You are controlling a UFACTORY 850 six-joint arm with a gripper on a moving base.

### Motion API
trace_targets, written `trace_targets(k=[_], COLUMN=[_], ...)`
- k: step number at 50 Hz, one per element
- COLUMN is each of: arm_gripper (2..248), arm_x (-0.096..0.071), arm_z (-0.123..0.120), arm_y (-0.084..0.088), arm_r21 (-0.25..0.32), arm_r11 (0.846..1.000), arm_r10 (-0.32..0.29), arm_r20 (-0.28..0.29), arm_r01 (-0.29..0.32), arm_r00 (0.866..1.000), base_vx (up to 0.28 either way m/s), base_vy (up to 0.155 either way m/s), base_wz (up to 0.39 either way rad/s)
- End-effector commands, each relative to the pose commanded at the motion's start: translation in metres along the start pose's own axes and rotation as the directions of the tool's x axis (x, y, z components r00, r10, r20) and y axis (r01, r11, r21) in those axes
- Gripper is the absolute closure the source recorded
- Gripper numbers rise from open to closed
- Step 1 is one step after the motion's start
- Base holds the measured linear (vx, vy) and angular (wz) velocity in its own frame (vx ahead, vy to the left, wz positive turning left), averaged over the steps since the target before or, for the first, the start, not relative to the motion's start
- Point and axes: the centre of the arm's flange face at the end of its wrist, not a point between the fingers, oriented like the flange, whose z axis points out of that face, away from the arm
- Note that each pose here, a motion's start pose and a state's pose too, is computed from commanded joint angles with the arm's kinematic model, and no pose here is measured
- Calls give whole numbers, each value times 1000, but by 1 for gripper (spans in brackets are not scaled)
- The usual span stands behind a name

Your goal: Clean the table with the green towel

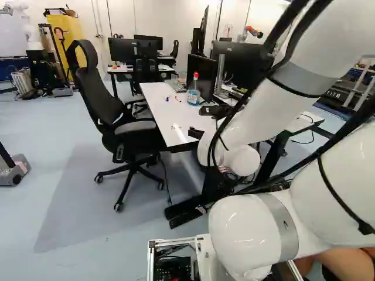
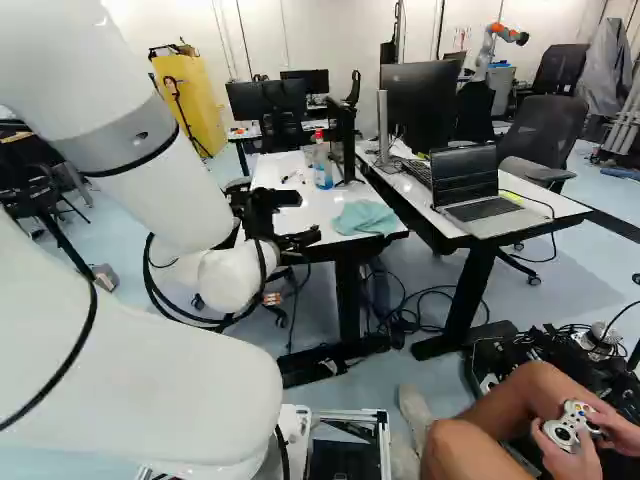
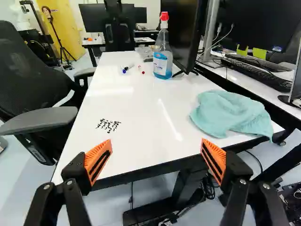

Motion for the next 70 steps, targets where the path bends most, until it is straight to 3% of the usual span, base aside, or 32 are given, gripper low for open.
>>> trace_targets(k=[26, 44, 70], arm_gripper=[3, 3, 3], arm_x=[3, 22, 54], arm_z=[1, 8, 22], arm_y=[1, 10, 40], arm_r21=[-2, -32, -121], arm_r11=[1000, 999, 992], arm_r10=[1, 9, 31], arm_r20=[-6, -51, -91], arm_r01=[-1, -11, -42], arm_r00=[1000, 999, 995], base_vx=[0, 0, 0], base_vy=[0, 0, 0], base_wz=[0, 0, 0])
